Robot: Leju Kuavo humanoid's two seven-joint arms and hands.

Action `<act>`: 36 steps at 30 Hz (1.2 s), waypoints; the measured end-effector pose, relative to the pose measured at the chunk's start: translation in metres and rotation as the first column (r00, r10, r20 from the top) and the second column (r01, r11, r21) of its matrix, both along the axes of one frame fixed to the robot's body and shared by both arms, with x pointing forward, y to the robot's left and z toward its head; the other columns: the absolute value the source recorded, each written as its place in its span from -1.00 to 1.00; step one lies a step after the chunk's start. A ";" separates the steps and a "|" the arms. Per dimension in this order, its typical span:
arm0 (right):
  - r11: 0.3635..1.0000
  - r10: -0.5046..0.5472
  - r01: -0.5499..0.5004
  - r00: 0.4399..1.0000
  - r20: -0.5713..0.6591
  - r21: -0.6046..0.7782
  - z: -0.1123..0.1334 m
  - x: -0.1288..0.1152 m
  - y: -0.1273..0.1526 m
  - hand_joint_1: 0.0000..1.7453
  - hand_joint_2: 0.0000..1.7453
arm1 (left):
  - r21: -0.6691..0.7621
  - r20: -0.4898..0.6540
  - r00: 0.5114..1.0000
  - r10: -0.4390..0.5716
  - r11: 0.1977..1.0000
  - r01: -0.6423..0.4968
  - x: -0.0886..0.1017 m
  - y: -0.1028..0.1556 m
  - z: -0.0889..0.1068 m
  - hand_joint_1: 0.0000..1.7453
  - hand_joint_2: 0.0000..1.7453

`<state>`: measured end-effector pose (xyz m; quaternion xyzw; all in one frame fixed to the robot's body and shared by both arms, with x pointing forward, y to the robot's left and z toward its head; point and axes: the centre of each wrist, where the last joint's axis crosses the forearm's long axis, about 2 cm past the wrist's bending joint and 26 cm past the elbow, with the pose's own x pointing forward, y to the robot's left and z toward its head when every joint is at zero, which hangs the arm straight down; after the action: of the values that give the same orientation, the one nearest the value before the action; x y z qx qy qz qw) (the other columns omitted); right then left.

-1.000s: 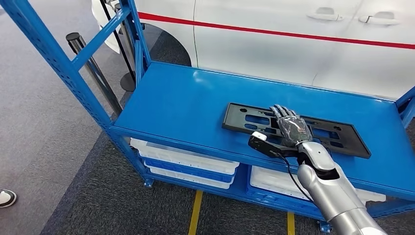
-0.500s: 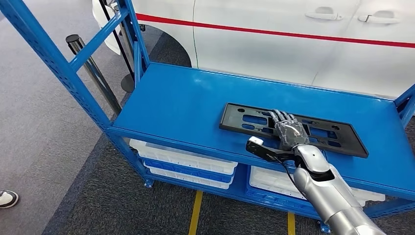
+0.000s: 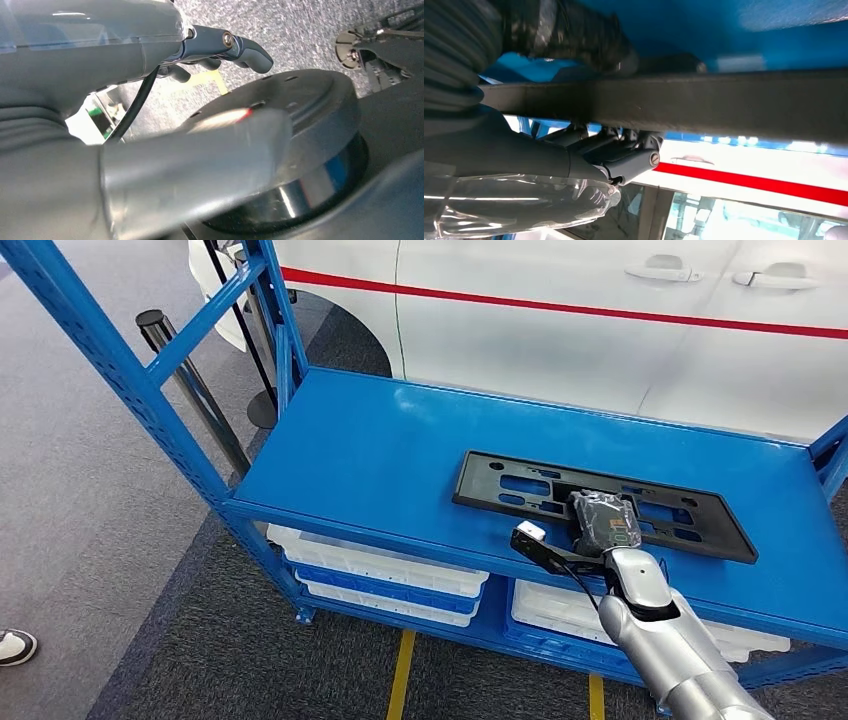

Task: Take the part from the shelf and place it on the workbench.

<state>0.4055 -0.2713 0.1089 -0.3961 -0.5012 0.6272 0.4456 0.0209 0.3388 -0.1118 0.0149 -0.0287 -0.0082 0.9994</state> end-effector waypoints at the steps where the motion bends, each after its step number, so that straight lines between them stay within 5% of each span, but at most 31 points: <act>1: 1.000 -0.001 0.001 1.000 0.000 0.000 0.000 0.000 -0.001 1.00 1.00 | 0.000 0.001 1.000 0.000 1.000 0.000 0.000 0.000 0.000 -1.00 1.00; 21: 0.998 0.028 -0.033 0.994 0.110 0.047 0.002 -0.014 -0.029 1.00 1.00 | -0.002 0.043 0.998 0.053 0.999 -0.053 0.000 0.000 0.000 -1.00 1.00; 30: 0.975 0.103 -0.175 0.902 0.420 0.137 0.085 -0.014 -0.059 1.00 1.00 | 0.021 0.031 0.997 0.069 0.997 -0.070 0.000 0.003 0.000 -1.00 1.00; 36: 0.960 0.199 -0.274 0.802 0.564 0.052 0.138 -0.027 -0.087 1.00 1.00 | 0.020 0.033 0.998 0.053 0.998 -0.054 0.001 0.002 0.000 -1.00 1.00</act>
<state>0.3782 -0.3580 0.2470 -0.4646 -0.6938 0.5022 0.2247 0.0221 0.3407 -0.1116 0.0261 -0.0443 0.0186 0.9985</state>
